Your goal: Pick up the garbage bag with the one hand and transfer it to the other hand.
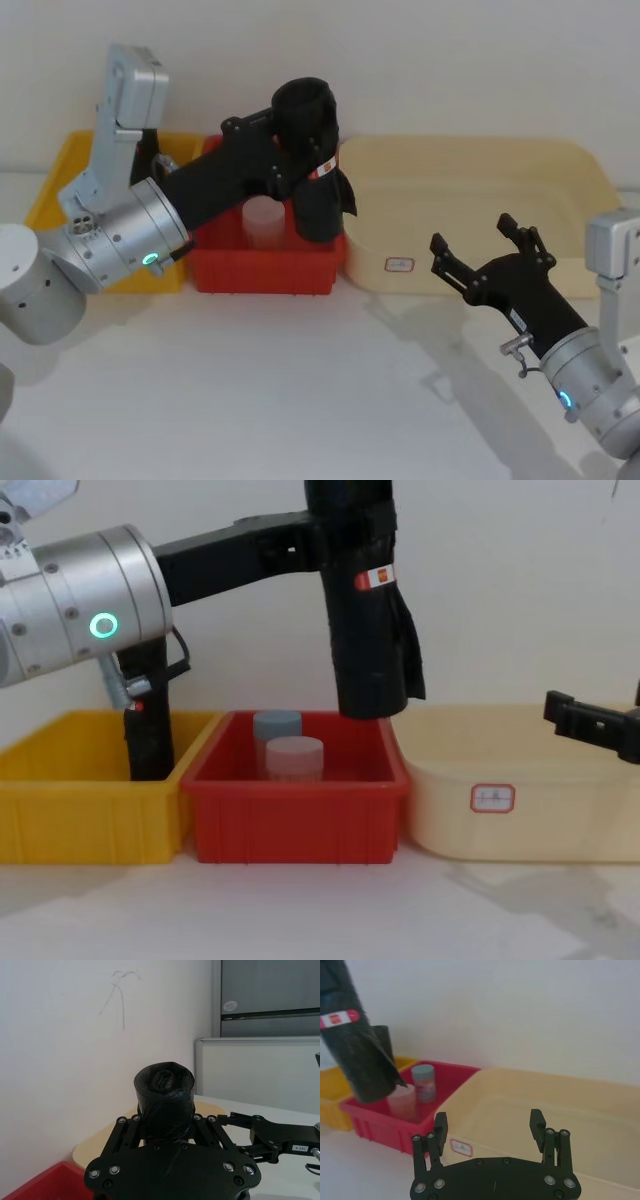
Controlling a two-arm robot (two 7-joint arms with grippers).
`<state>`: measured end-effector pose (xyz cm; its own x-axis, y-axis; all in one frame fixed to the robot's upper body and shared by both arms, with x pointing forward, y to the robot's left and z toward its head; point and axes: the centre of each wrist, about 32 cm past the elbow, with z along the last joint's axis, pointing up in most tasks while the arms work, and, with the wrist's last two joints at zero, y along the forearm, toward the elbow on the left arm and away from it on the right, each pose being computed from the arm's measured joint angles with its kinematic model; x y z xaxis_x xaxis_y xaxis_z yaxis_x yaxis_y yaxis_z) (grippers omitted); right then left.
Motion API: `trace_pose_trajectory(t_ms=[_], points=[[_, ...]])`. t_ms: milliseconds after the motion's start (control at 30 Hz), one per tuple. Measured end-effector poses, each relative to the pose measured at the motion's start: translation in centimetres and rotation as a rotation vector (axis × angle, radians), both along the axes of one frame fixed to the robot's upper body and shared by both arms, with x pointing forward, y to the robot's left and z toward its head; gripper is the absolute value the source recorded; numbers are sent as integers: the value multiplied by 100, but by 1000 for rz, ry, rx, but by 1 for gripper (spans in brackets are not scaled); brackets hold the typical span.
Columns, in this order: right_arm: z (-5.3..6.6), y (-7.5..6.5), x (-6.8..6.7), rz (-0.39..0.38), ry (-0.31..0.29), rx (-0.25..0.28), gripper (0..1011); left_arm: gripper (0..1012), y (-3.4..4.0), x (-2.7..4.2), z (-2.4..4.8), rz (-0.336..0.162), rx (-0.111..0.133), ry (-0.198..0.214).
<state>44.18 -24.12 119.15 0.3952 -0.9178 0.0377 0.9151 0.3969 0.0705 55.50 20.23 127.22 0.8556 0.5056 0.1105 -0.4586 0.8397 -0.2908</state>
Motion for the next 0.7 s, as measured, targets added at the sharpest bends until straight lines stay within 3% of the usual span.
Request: trace_pose_trajectory(t_ms=[700], points=[[86, -119, 0, 193, 3, 18, 1000, 380, -42, 54, -27, -53, -4, 24]])
